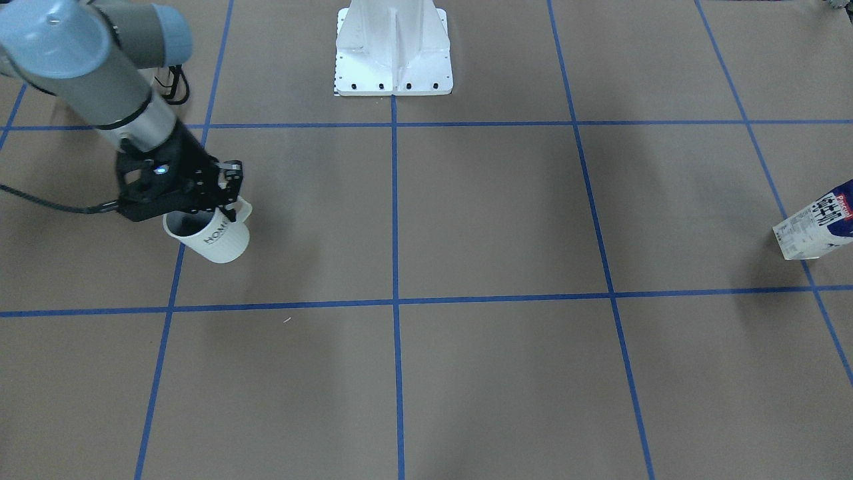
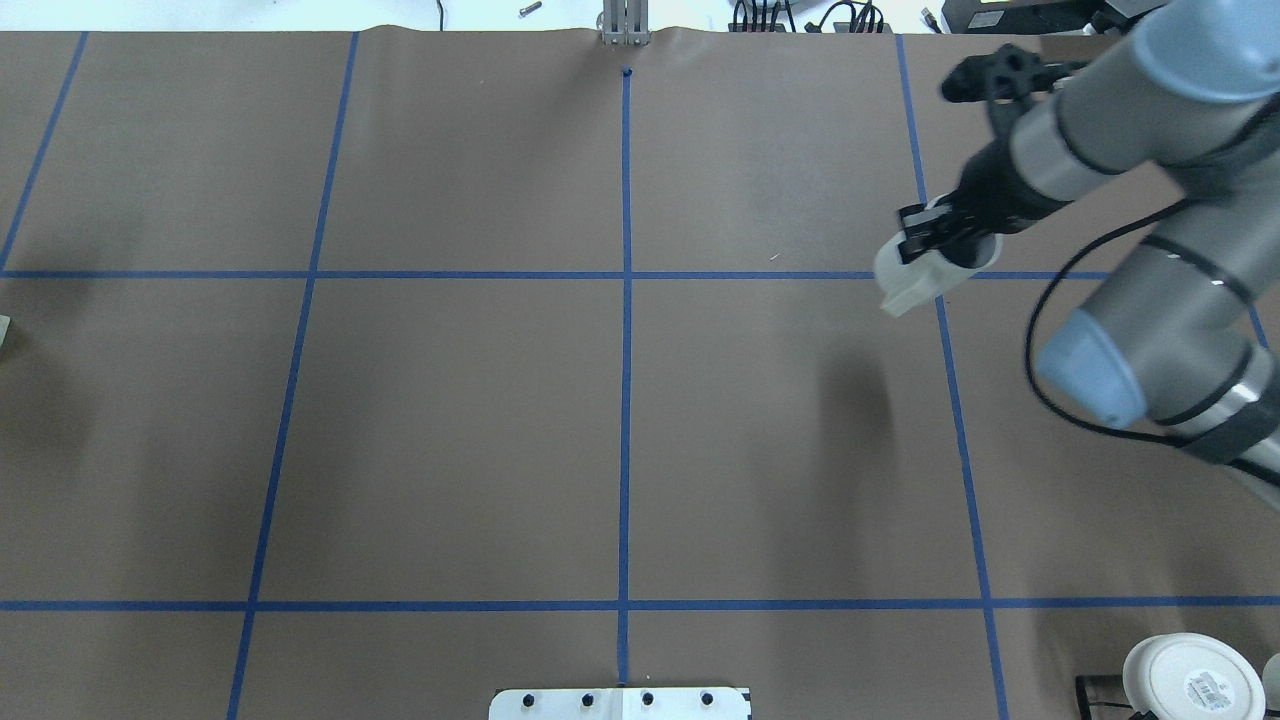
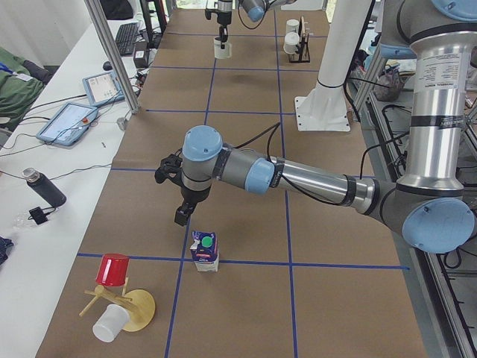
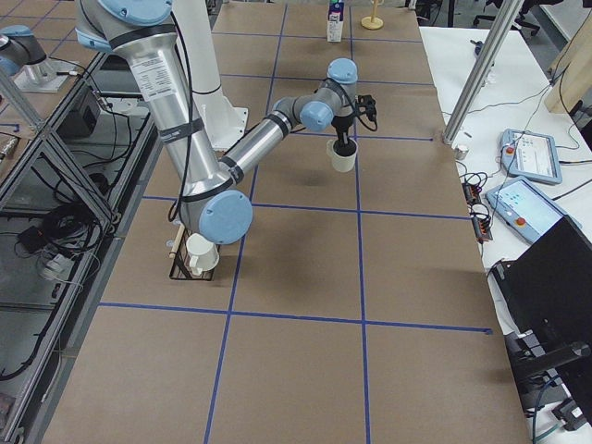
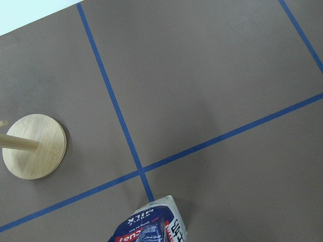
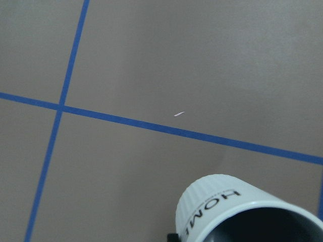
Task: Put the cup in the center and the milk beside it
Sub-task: 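Carry the white mug with the right gripper to the table center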
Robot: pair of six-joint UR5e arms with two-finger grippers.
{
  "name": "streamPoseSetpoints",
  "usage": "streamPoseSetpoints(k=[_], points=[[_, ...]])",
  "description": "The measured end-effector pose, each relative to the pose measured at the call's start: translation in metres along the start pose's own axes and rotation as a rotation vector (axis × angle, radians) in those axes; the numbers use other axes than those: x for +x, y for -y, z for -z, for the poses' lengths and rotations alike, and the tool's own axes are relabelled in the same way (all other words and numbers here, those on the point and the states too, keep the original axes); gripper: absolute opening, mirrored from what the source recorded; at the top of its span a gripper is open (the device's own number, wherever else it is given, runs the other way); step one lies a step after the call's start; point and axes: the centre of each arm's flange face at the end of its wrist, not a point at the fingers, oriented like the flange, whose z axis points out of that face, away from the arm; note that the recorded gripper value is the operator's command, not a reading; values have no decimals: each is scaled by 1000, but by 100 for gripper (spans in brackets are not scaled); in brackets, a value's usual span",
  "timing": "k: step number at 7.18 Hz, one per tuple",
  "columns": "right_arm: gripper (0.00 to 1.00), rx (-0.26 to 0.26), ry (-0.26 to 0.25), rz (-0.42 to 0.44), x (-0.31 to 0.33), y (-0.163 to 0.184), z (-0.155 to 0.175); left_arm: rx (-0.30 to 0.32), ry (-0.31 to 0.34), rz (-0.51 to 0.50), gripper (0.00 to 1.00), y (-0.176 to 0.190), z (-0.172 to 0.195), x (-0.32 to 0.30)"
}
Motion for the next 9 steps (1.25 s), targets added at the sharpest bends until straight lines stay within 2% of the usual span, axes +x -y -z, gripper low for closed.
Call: streamPoseSetpoints(k=[1, 3, 5, 8, 9], points=[[0, -4, -43, -37, -71, -18, -18, -1, 0, 2, 98, -1, -1, 0], [0, -32, -98, -104, -174, -44, -56, -7, -1, 7, 98, -5, -2, -2], [0, -66, -159, -138, -248, -39, -96, -12, -1, 13, 98, -8, -5, -4], [0, -81, -192, -143, -272, -43, -117, -20, -2, 22, 98, -10, -8, -8], [6, -83, -197, -143, -271, -44, -120, -21, -3, 22, 98, -10, -9, -8]])
